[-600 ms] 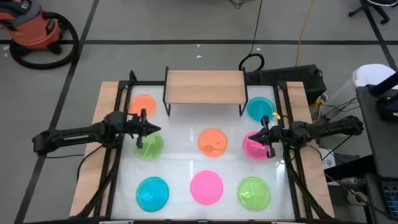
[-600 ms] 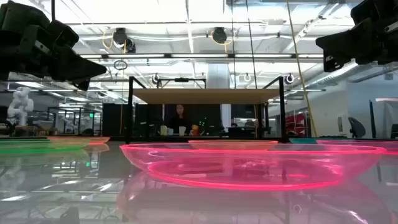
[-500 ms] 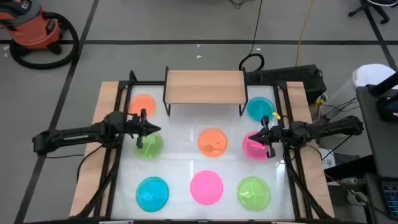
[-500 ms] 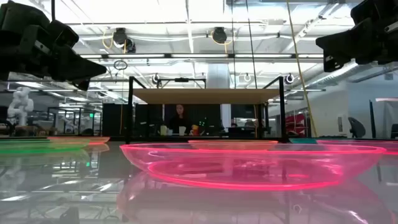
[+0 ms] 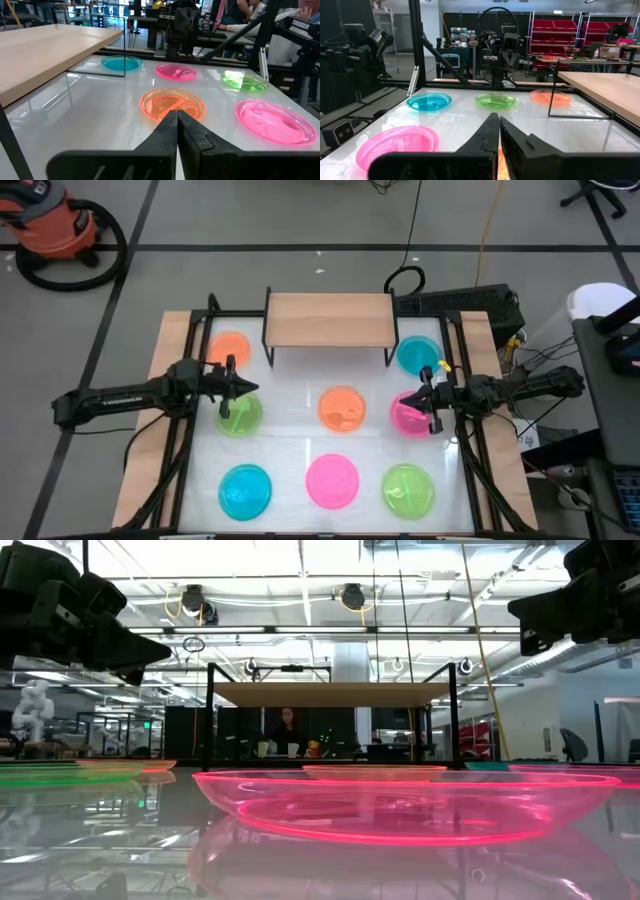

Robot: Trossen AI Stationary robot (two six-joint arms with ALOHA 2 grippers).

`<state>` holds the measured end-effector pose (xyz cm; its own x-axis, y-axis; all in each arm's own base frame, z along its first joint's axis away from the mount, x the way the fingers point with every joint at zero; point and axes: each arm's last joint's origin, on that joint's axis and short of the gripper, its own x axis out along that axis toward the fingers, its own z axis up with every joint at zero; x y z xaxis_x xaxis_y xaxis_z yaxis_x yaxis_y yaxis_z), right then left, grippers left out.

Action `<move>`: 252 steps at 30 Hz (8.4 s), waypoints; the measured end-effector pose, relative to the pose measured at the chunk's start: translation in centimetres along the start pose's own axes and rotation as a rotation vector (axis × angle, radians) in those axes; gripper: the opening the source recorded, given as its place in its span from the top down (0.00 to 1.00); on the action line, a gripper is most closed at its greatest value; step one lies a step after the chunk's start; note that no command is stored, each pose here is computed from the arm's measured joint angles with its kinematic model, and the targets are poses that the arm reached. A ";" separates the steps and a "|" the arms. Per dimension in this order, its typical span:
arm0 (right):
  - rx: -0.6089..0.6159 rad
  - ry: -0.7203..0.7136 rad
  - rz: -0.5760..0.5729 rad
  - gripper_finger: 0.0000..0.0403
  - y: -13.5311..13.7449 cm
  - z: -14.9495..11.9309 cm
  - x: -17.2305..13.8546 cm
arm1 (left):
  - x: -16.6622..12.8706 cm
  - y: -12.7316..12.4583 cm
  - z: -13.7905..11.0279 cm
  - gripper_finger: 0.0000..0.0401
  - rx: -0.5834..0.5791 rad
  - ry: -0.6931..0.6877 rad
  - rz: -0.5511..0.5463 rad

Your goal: Place and stack plates onto a shelf

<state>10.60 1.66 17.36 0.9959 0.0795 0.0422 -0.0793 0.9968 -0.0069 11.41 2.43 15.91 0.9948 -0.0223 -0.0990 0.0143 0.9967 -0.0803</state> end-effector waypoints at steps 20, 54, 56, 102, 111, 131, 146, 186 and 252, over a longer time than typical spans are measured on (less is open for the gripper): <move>-0.034 -0.218 -0.212 1.00 -0.6 3.6 0.0 | 0.0 0.0 0.0 0.98 0.000 0.000 0.000; -0.233 0.603 -0.034 0.94 1.5 -5.1 11.3 | 0.0 0.0 0.0 0.98 0.000 0.000 0.000; -0.244 0.611 0.015 0.89 1.9 -5.5 11.3 | 0.0 0.0 0.0 0.98 0.000 0.000 0.000; -0.453 0.764 -0.038 0.99 3.1 -8.5 14.6 | 0.0 0.0 0.0 0.98 0.000 0.000 0.000; -0.485 0.566 -0.028 1.00 3.7 -4.7 14.9 | 0.0 0.0 0.0 0.98 0.000 0.000 0.000; -0.439 0.512 -0.481 1.00 -9.2 6.4 14.1 | 0.0 0.0 0.0 0.98 0.000 0.000 0.000; -0.341 0.599 -0.444 1.00 -12.0 3.9 14.3 | 0.0 0.0 0.0 0.98 0.000 0.000 0.000; -0.177 0.249 -0.141 0.72 -3.5 8.7 10.9 | 0.0 0.0 0.0 0.98 0.000 0.000 0.000; -0.098 -0.142 -0.052 0.72 -0.4 0.8 5.2 | 4.9 -8.4 14.3 0.98 0.292 0.380 0.290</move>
<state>15.77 1.65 18.40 0.9820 0.0345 0.1856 -0.0164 0.9950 -0.0985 17.59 -4.95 30.27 0.8570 0.2830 -0.4308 -0.1731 0.9453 0.2765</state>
